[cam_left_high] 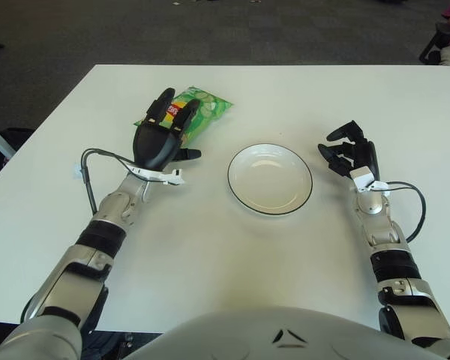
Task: Put the snack into the plate.
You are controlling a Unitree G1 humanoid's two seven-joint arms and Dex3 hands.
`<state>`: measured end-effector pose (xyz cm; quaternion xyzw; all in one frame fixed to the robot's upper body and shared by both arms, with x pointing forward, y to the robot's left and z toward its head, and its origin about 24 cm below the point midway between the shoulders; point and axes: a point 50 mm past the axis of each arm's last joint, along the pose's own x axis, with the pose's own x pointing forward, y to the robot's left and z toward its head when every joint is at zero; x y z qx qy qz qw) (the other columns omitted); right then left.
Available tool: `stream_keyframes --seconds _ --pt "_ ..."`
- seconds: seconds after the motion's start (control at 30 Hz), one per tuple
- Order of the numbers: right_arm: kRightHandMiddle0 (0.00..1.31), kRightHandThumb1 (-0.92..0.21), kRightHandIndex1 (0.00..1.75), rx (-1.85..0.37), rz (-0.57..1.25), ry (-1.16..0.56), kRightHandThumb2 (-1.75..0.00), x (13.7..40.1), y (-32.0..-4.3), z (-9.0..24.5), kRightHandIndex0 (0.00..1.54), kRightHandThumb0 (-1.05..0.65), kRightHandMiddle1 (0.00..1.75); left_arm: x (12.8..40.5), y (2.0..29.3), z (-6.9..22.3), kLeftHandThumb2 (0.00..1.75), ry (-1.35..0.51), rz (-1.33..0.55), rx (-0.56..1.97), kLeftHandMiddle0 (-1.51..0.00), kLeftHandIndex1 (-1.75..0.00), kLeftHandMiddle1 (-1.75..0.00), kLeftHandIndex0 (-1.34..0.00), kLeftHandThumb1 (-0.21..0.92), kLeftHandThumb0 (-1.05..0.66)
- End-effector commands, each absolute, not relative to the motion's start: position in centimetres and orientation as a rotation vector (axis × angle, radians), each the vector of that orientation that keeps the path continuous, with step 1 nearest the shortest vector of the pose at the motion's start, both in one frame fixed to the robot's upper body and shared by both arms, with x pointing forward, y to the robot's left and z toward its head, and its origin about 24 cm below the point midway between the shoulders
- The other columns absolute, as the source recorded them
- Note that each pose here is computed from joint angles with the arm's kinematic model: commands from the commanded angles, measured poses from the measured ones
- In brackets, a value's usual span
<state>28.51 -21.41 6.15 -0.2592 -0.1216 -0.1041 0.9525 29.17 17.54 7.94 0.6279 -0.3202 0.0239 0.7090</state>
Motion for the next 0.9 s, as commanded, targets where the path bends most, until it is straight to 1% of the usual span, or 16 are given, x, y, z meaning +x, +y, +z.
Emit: stream_keyframes --seconds 0.0,0.3,0.47,0.67,0.87 --pt "0.33 -0.92 0.49 -0.542 -0.213 -0.27 -0.39 28.7 -21.6 6.5 0.95 -0.35 1.59 28.7 18.3 8.4 0.0 -0.664 0.015 1.44 -0.14 -0.02 0.0 -0.17 0.8 -0.68" --pt "0.33 -0.92 0.49 -0.543 -0.212 -0.27 -0.39 28.8 -21.6 6.4 0.95 -0.35 1.59 28.8 18.6 8.8 0.0 -0.604 -0.014 1.464 -0.05 0.0 0.0 -0.11 0.8 -0.7" --pt "0.33 -0.92 0.48 -0.544 -0.213 -0.272 -0.39 28.9 -21.6 6.4 0.95 -0.35 1.59 29.0 19.3 8.8 0.0 -0.57 -0.076 1.499 -0.01 0.0 0.0 -0.09 0.8 -0.71" --pt "0.33 -0.92 0.48 -0.544 -0.214 -0.273 -0.39 28.9 -21.7 6.4 0.95 -0.35 1.59 29.1 20.5 9.3 0.0 -0.518 -0.207 1.499 0.0 0.0 0.0 -0.05 0.8 -0.73" --pt "0.33 -0.92 0.48 -0.543 -0.214 -0.271 -0.39 29.0 -21.7 6.4 0.96 -0.35 1.59 29.4 21.0 9.8 0.0 -0.502 -0.258 1.476 0.0 0.0 0.0 -0.04 0.81 -0.76"
